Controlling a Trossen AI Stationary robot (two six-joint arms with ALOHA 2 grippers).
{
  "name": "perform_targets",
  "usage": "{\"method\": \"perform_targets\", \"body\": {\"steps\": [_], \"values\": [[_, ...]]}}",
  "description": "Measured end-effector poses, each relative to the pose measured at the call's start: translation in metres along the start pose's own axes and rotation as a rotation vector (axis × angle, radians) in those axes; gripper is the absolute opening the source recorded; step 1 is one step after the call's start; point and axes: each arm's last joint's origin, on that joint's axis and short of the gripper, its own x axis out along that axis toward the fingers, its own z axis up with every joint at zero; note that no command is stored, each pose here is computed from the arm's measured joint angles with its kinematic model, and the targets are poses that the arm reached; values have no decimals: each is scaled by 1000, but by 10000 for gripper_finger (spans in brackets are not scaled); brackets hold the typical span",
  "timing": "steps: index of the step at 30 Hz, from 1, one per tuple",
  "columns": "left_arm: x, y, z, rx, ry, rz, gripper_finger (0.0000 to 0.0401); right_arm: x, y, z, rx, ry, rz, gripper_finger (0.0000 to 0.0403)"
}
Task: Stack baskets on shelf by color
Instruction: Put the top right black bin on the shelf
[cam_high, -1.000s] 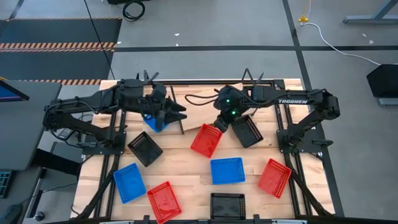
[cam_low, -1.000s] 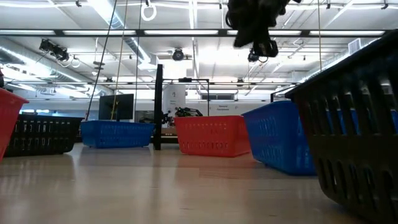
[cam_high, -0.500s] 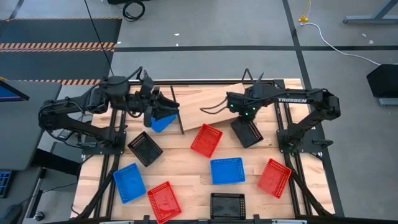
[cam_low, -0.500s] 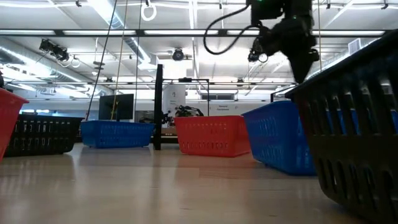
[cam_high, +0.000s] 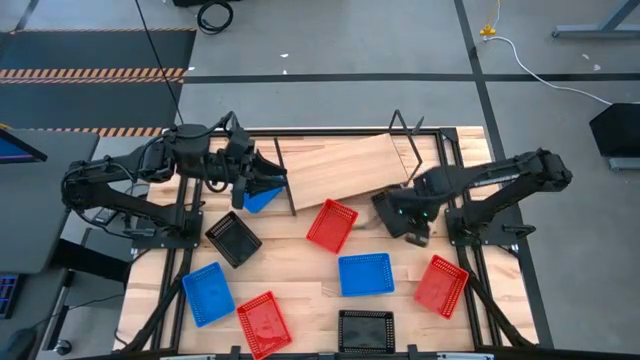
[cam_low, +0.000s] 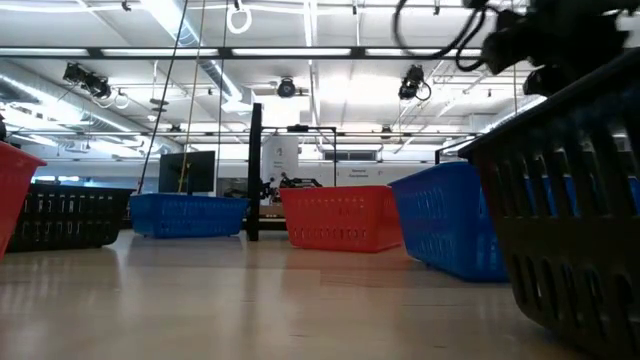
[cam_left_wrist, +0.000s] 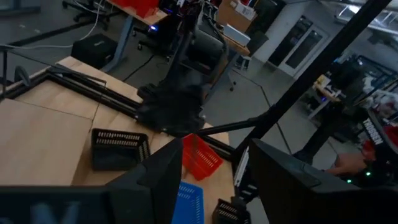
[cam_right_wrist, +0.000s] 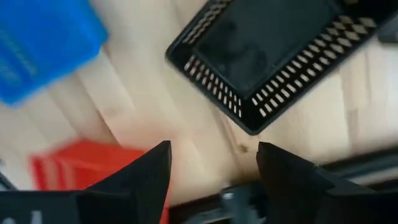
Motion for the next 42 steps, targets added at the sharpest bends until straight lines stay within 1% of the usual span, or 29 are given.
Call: {"method": "perform_targets", "body": {"steps": [4, 8, 10, 14, 17, 19, 22, 24, 27, 31, 34, 37, 42], "values": [[0, 0, 0, 12, 0, 11, 189, 16, 10, -11, -220, -2, -19, 236], [0, 3, -2, 7, -2, 77, 186, 35, 15, -15, -391, -15, -24, 234], [0, 6, -4, -16, 2, 125, 186, 41, 15, -16, -417, -26, -55, 234], [-1, 10, -7, -79, 4, 214, 183, 42, 13, -14, -442, -69, -151, 233], [-1, 10, -7, -91, -8, 232, 183, 43, 15, -8, -505, -130, -143, 233], [-1, 11, -7, -93, -18, 249, 183, 48, 18, -4, -511, -184, -110, 233], [-1, 12, -6, -128, -46, 288, 183, 59, 19, -2, -472, -222, -58, 232], [-1, 13, -6, -151, -63, 309, 182, 69, 16, -6, -463, -202, -66, 232], [-1, 12, -6, -166, -67, 310, 181, 80, 11, -8, -453, -182, -81, 232], [-1, 12, -7, -177, -65, 311, 181, 81, 7, 2, -437, -233, -75, 232], [-2, 13, -6, -187, -83, 337, 181, 92, 2, 8, -416, -232, -82, 230], [-2, 13, -6, -196, -92, 345, 181, 105, -1, 11, -405, -184, -63, 223], [-1, 10, -8, -207, -84, 332, 181, 121, -5, 18, -383, -110, -85, 201]]}}
